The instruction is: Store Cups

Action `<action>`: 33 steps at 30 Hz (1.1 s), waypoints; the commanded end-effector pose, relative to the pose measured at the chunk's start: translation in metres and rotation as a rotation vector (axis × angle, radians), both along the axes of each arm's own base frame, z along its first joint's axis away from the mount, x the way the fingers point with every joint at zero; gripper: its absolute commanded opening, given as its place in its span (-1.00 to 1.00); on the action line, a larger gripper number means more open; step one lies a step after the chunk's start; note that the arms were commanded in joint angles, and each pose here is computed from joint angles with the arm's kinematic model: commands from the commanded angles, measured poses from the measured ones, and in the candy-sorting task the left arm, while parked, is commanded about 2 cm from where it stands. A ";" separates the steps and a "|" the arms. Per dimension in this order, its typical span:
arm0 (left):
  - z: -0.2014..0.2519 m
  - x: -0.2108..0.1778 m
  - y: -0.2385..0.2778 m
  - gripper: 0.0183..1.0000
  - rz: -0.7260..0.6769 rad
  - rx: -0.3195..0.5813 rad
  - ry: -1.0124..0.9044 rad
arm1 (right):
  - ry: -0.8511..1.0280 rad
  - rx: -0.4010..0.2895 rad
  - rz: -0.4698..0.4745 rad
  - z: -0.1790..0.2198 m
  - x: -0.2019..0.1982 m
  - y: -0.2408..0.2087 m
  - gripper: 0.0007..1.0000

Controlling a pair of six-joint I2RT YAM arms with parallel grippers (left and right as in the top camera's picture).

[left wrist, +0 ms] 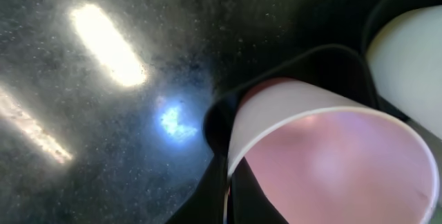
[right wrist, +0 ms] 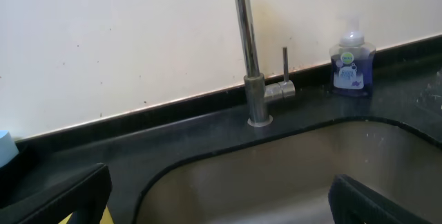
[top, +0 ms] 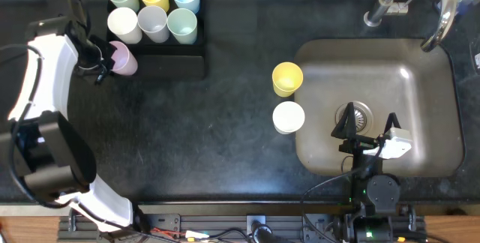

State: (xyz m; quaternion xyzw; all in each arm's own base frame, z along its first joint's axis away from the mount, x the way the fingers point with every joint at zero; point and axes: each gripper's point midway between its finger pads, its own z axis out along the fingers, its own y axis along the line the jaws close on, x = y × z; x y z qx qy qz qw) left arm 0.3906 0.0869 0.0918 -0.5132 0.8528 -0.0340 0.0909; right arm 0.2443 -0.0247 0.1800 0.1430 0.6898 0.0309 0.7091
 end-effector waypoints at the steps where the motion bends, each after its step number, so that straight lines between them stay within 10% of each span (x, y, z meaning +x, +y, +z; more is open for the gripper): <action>1: -0.008 0.005 -0.003 -0.96 -0.006 0.012 0.008 | -0.003 0.003 -0.003 -0.003 0.000 -0.001 1.00; 3: -0.008 0.006 -0.003 -0.67 -0.006 0.013 0.004 | -0.003 0.003 -0.003 -0.003 0.000 -0.001 0.99; 5: -0.008 0.005 -0.003 0.68 -0.006 0.014 0.005 | -0.003 0.003 -0.003 -0.003 0.000 -0.001 0.99; 6: -0.008 0.005 -0.003 0.99 -0.006 0.014 0.005 | -0.003 0.003 -0.003 -0.003 0.000 -0.001 0.99; 20: 0.090 0.001 -0.031 1.00 -0.075 0.012 -0.232 | -0.003 0.003 -0.003 -0.003 0.000 -0.001 0.99; 33: 0.111 -0.004 -0.302 1.00 -0.698 0.016 -0.396 | -0.003 0.003 -0.003 -0.003 0.000 -0.001 1.00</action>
